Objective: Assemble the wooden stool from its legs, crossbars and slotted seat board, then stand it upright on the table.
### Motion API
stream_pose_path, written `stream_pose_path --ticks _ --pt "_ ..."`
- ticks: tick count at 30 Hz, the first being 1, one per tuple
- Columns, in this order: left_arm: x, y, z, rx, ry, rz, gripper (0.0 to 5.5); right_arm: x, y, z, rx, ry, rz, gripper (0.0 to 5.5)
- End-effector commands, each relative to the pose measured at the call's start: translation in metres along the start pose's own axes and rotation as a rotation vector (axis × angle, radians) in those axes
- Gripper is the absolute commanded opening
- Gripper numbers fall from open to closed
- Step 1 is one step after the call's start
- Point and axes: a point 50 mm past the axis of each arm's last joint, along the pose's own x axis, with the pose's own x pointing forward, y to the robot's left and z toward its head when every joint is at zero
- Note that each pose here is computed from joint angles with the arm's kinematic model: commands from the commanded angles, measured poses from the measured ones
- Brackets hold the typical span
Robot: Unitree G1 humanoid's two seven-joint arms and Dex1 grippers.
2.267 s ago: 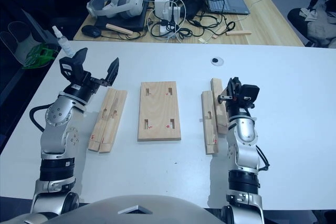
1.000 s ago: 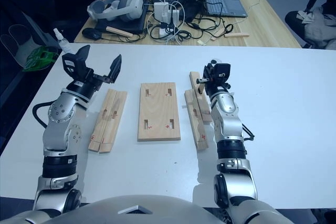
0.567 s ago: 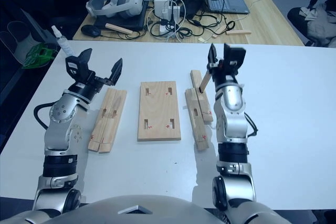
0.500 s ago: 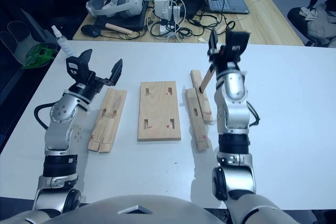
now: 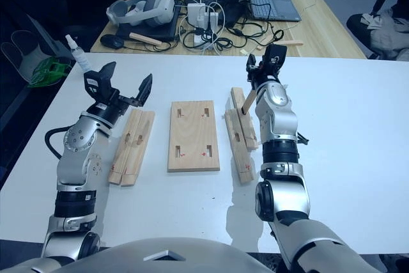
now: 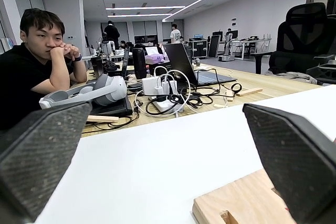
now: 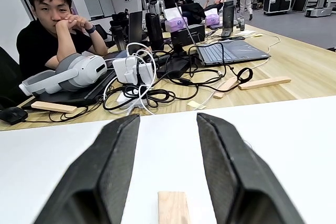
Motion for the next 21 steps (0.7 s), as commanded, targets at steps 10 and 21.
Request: stream_pose_path --ticks 10,21 --pt "-0.006 -0.003 -0.006 -0.006 0.022 0.008 5.4 -0.042 0.039 0.032 -0.155 -0.243 -0.005 2.0" --pt "-0.013 0.002 -0.01 0.002 0.027 0.058 5.4 -0.12 0.011 -0.061 -0.068 0.322 0.015 2.0"
